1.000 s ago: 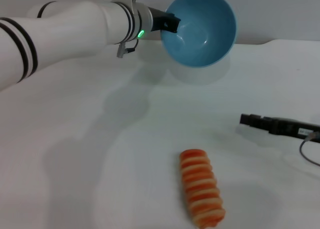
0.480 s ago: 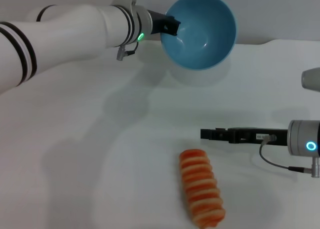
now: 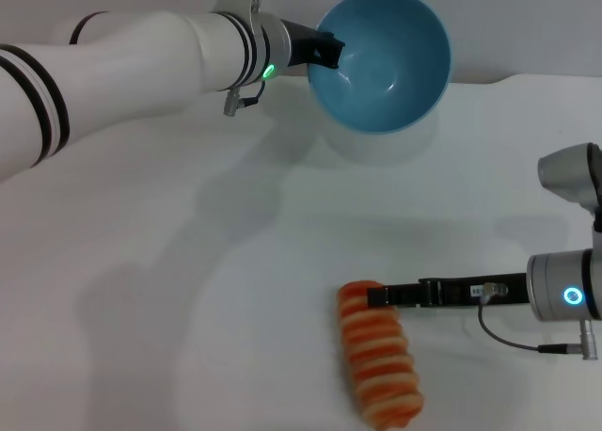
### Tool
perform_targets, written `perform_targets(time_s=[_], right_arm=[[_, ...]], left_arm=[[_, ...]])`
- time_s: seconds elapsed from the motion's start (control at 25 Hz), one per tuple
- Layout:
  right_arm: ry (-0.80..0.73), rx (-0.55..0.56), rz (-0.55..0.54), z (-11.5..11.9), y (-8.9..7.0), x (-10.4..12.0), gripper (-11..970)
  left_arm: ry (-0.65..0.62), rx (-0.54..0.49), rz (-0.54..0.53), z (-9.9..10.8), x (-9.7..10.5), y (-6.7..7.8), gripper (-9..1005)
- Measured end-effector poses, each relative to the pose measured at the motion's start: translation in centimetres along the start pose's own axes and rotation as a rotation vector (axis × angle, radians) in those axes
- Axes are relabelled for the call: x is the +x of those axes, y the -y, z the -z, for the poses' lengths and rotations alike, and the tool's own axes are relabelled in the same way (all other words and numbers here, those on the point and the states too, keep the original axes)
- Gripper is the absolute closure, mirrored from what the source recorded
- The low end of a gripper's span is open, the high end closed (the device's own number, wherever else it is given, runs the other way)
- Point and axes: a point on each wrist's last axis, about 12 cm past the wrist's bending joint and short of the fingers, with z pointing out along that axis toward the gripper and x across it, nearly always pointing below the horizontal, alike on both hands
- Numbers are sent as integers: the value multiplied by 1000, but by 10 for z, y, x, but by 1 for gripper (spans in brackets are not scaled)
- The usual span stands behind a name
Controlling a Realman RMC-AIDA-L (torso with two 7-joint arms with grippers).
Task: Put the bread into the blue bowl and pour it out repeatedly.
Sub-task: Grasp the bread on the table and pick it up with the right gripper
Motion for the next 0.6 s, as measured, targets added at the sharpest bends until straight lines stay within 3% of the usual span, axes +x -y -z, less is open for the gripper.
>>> perform_targets(time_s=[0.6], right_arm=[[-6,12,-12,-11,-5,-4,285]], left_arm=[[0,1,3,0,2,1,998]])
